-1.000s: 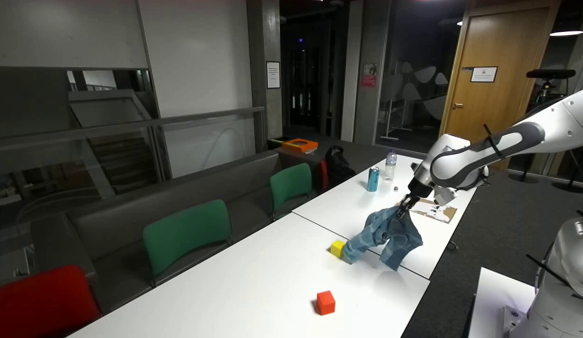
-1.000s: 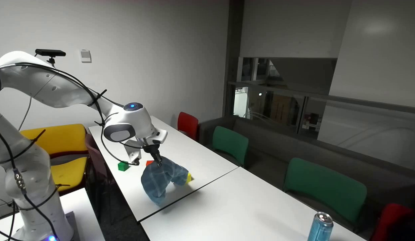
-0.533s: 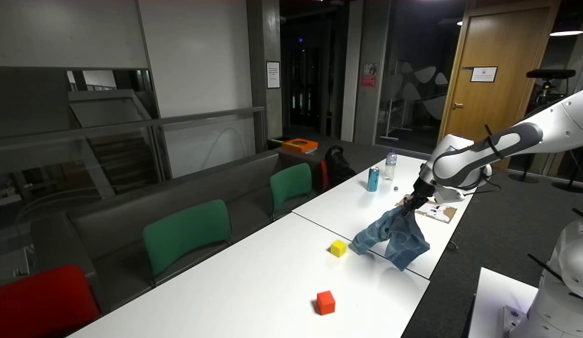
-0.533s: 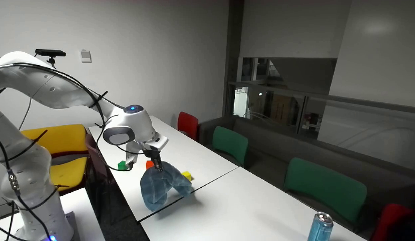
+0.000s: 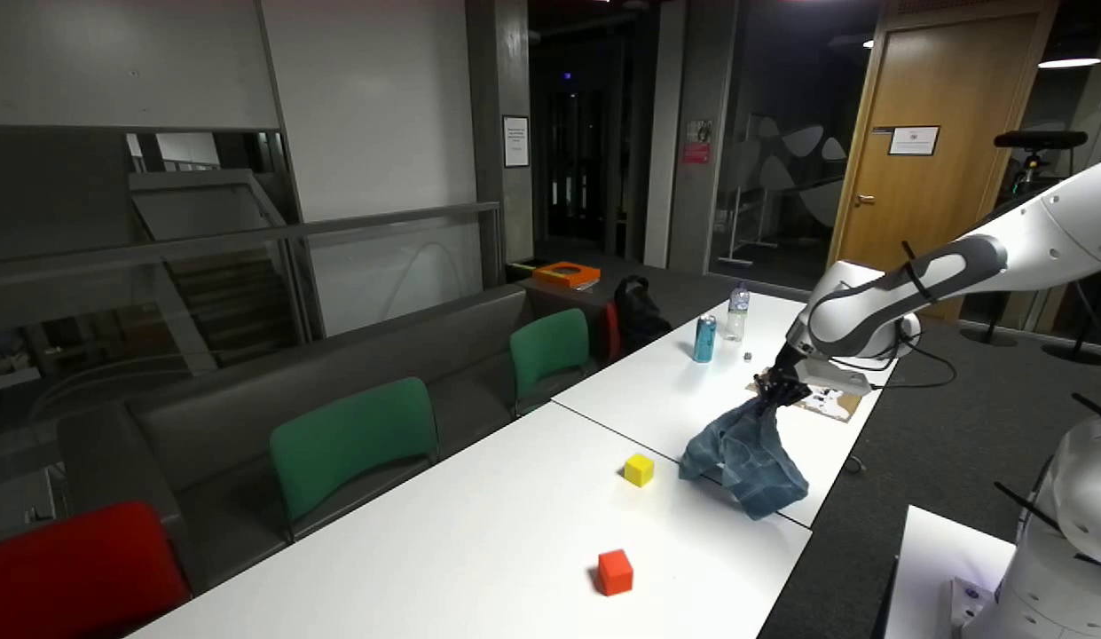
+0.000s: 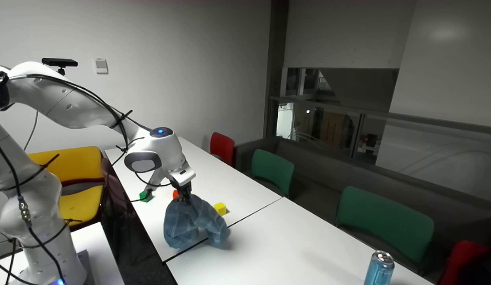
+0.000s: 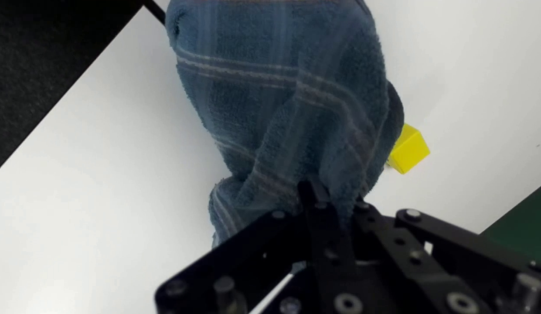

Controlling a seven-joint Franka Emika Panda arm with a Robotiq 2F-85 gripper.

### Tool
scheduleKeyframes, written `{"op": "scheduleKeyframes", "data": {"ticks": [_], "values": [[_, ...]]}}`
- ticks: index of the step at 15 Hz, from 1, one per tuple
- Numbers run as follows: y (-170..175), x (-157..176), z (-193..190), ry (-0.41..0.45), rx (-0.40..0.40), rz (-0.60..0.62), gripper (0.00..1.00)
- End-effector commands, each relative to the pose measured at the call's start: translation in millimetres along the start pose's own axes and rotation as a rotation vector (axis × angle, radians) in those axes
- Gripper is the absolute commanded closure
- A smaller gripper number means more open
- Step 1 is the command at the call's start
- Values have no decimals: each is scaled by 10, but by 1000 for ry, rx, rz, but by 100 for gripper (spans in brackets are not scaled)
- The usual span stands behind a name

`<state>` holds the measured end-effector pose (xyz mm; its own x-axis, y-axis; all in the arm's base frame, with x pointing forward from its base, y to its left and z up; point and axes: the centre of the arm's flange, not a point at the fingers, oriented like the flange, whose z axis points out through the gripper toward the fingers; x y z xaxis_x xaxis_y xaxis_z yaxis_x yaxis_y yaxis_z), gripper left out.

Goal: Move the cloth

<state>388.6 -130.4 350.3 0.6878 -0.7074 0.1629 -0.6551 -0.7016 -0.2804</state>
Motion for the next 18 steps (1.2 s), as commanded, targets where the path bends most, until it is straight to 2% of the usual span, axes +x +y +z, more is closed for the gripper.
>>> {"op": "scheduleKeyframes", "data": {"ticks": [1, 2, 3, 4, 9, 13, 14, 18], "values": [[-216, 58, 96, 10, 30, 145, 99], [-247, 65, 118, 8, 34, 165, 99], [-272, 77, 139, 1, 29, 181, 70], [-294, 78, 153, 0, 31, 194, 68], [-505, 65, 219, -14, 3, 181, 31], [-761, -165, 332, -91, -67, 44, 3], [-815, -252, 380, -118, -91, -2, 0], [-1003, -575, 560, -197, -154, -185, 0]]}}
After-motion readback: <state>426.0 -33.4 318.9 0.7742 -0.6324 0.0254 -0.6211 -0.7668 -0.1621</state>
